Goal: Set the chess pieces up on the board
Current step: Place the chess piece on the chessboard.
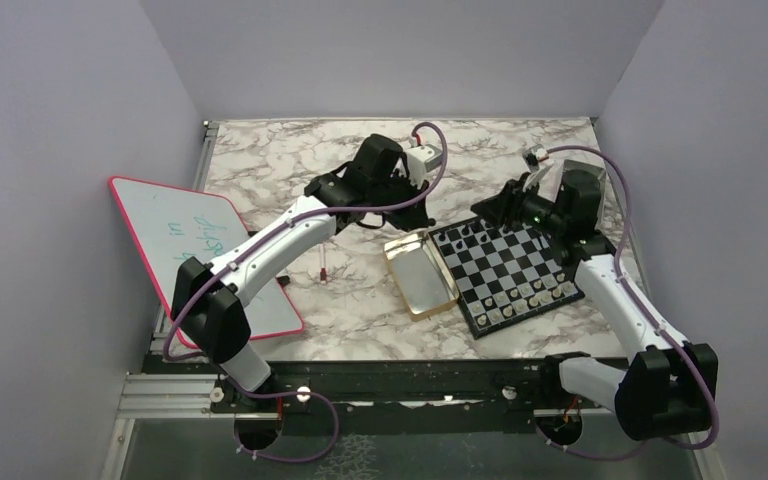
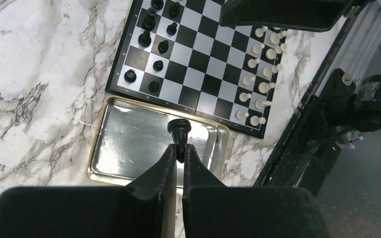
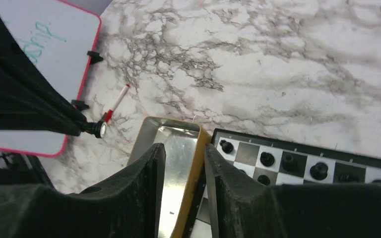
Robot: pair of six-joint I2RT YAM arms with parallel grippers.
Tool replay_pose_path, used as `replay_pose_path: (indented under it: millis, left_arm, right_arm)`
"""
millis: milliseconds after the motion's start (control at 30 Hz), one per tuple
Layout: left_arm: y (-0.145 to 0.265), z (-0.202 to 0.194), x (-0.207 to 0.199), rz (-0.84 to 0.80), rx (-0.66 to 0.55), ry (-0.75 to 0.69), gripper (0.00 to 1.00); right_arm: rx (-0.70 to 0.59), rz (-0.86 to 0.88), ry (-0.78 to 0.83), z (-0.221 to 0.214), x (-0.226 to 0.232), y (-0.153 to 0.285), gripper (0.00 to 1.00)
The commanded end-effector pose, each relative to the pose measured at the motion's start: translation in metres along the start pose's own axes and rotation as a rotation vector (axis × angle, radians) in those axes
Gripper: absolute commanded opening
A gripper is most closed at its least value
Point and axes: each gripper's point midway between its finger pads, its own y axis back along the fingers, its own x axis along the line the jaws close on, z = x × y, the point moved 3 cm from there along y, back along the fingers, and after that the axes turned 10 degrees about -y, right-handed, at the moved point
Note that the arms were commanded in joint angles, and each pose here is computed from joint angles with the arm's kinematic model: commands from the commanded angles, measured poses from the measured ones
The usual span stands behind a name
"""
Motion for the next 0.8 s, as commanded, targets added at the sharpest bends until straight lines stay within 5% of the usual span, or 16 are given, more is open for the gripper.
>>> replay_pose_path:
  millis: [0,100,400,767]
  left_arm:
    - [0.032,0.014,-0.007,-0.094,-0.046,0.025,0.05]
    - [0.036,0.012,-0.008,-0.119,-0.033,0.051,0.04]
    - [0.042,0.012,-0.018,-0.164,-0.034,0.085,0.04]
    - [0.041,0.010,-0.023,-0.205,-0.029,0.094,0.03]
  right_arm:
    - [-0.056,0.254,0.531,0.005,0.034,-0.005,0.41]
    - [-0.056,0.332,0.736,-0.011,0.051,-0.009,0.45]
    - [-0.050,0.446,1.021,-0.038,0.084,-0.027,0.57]
    - [-0.031,0.458,1.125,-0.047,0.094,-0.037,0.47]
